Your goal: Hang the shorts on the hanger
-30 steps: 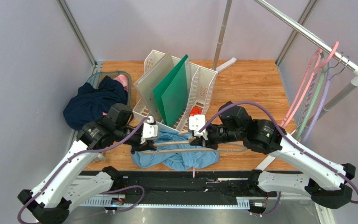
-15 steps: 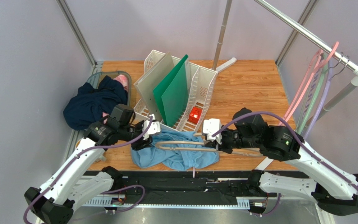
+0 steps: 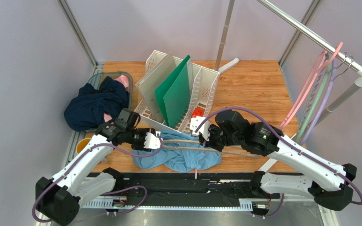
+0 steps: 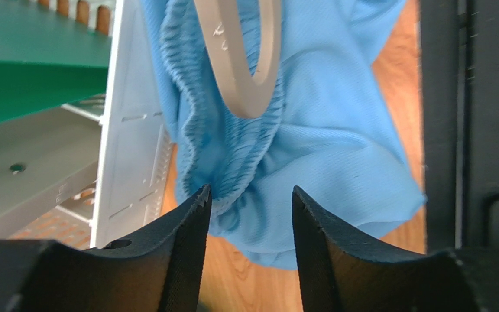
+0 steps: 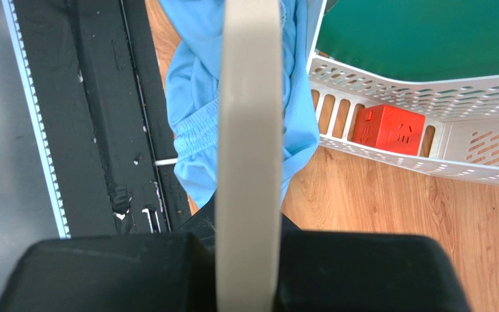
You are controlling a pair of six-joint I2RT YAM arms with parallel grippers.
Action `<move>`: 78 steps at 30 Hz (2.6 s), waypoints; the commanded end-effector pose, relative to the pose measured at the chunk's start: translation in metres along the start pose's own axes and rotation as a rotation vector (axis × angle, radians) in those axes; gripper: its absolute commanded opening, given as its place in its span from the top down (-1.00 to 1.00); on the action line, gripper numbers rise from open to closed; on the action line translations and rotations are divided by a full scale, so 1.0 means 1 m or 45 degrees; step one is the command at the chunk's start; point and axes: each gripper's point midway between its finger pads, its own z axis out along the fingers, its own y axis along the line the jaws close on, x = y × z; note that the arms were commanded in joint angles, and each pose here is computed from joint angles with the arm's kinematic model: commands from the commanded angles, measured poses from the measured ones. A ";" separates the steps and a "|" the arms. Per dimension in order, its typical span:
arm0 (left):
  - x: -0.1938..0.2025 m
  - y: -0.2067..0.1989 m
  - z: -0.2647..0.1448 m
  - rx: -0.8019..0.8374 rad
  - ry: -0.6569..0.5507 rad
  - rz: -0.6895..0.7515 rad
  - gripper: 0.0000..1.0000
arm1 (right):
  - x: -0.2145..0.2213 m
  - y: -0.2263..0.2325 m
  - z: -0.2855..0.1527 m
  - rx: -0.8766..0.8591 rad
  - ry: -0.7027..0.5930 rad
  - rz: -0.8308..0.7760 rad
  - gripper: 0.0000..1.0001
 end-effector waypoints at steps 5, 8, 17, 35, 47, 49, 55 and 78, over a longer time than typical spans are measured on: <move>0.017 0.041 0.004 -0.212 0.002 0.164 -0.26 | -0.026 -0.019 0.007 0.108 -0.071 -0.034 1.00; 0.020 0.051 0.009 -0.234 0.003 0.164 -0.27 | -0.024 -0.019 0.012 0.117 -0.052 -0.061 1.00; 0.024 0.045 0.024 -0.122 -0.020 0.148 -0.12 | -0.025 -0.030 0.017 0.220 -0.027 -0.080 1.00; -0.023 0.015 -0.031 -0.063 -0.127 0.004 1.00 | -0.048 -0.026 0.035 0.223 -0.093 -0.163 1.00; -0.074 0.012 -0.064 -0.039 -0.235 0.023 1.00 | -0.096 -0.018 0.054 0.180 -0.299 -0.201 1.00; -0.083 0.014 -0.069 -0.046 -0.258 0.017 1.00 | -0.106 -0.012 0.055 0.141 -0.374 -0.218 1.00; -0.114 0.014 -0.079 -0.032 -0.353 -0.030 1.00 | -0.115 -0.003 0.063 0.089 -0.485 -0.257 1.00; -0.064 0.020 -0.068 -0.200 -0.167 -0.129 -0.46 | -0.109 -0.002 0.053 0.041 -0.633 -0.278 1.00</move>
